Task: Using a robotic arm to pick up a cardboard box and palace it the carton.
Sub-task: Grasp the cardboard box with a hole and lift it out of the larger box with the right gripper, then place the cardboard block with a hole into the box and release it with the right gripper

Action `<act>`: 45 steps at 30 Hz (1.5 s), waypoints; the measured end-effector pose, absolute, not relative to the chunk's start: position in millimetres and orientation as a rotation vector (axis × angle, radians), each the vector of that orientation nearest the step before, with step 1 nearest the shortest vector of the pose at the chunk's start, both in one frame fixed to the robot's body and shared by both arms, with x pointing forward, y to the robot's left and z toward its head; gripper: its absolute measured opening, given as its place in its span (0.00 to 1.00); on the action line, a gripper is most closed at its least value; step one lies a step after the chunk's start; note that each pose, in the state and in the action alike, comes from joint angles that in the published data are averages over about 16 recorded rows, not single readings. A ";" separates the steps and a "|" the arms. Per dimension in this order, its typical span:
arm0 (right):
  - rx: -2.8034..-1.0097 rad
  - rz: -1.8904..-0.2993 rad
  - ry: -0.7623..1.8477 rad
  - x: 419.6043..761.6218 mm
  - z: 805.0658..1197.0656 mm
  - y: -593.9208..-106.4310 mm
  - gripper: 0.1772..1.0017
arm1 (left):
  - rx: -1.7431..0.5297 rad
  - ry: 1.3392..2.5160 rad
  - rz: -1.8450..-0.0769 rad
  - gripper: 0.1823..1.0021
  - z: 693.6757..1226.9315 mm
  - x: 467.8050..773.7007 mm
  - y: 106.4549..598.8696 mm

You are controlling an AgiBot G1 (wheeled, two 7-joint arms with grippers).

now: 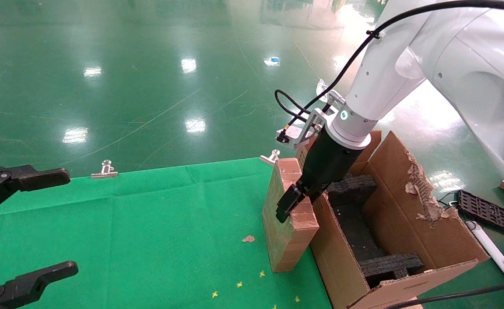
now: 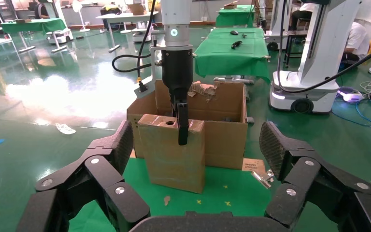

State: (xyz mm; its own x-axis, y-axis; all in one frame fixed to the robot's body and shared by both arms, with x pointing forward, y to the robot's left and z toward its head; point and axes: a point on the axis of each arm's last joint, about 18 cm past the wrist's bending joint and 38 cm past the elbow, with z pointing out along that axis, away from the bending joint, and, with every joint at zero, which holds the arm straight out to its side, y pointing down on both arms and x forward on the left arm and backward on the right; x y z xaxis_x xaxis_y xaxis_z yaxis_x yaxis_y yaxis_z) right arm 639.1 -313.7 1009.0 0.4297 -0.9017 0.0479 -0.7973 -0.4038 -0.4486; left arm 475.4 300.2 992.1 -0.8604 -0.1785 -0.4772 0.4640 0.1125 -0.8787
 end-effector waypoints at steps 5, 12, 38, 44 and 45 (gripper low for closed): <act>-2.328 -0.401 1.450 639.2 1008.6 -314.3 0.76 | 0.277 1.925 -1.798 0.92 992.1 475.4 300.2; -2.332 -0.415 1.414 638.7 1014.1 -314.7 0.58 | 0.277 1.925 -1.798 0.81 992.1 475.4 300.2; -2.070 -1.041 1.212 529.3 1205.5 -449.4 0.21 | 0.277 1.925 -1.798 0.15 992.1 475.4 300.2; -1.984 -0.998 1.385 510.4 1178.7 -501.1 0.20 | 0.277 1.925 -1.798 0.07 992.1 475.4 300.2; -1.969 -0.982 1.410 508.7 1171.9 -508.2 0.20 | 0.277 1.925 -1.798 0.06 992.1 475.4 300.2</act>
State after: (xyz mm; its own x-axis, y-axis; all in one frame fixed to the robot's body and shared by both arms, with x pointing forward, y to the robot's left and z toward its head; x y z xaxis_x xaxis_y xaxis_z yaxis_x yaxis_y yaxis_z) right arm 508.7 -508.2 1171.9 0.1940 -0.9471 0.2557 -0.5684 -0.3210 -0.7576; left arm 475.4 300.2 992.1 -0.8604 -0.1785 -0.4772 0.4640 0.1125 -0.8787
